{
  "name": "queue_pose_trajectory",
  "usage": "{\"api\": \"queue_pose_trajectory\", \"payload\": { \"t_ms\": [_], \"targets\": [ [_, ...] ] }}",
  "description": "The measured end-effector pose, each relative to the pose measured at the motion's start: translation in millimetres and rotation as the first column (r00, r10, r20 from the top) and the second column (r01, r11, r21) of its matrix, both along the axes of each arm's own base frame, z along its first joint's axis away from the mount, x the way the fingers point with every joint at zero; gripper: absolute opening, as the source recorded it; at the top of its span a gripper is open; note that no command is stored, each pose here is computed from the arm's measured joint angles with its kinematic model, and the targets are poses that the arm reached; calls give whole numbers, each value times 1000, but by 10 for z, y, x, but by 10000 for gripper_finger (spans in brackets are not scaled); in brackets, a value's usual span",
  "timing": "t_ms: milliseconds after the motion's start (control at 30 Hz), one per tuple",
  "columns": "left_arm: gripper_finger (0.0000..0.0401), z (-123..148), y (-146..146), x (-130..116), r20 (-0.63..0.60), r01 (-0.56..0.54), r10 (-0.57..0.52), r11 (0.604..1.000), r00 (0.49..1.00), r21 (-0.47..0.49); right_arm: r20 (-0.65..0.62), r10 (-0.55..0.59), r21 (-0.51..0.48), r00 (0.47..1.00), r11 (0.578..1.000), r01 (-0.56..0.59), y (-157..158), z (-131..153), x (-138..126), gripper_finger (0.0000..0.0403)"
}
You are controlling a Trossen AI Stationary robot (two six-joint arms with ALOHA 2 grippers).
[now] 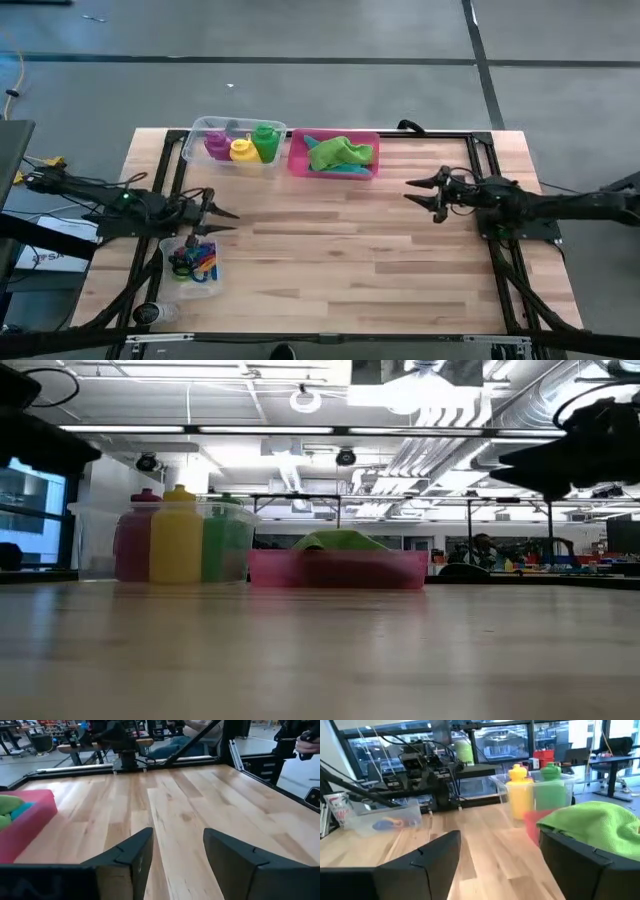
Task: Pick & Place Sports Items
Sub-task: Return to Home Position
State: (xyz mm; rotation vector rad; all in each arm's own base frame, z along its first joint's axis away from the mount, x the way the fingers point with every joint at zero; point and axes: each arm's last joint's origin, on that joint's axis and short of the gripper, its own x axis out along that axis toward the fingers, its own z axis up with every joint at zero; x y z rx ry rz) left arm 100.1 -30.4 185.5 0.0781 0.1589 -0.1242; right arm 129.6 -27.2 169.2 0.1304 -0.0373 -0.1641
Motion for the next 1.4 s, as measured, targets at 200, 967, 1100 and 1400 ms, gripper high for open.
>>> {"api": "queue_pose_trajectory", "payload": {
  "t_ms": [200, 967, 1100, 1400],
  "targets": [
    [125, -79, -7, 12, -2, 4, -4, 1000, 1000, -21, -32, 2, 2, 999, 1000, -2, 17, -17, -74, 215],
    [93, -228, -21, 31, 21, 35, -35, 999, 999, 20, -11, 19, -59, 1000, 998, -20, 82, -13, -339, 215],
    [93, -231, -21, 31, 18, 35, -36, 999, 999, 16, -26, -9, -62, 1000, 998, 7, 73, -25, -335, 215],
    [93, -233, -21, 30, 7, 25, -24, 998, 1000, -57, -53, -27, 31, 998, 999, 29, 62, -60, -314, 215]
  ]
}}
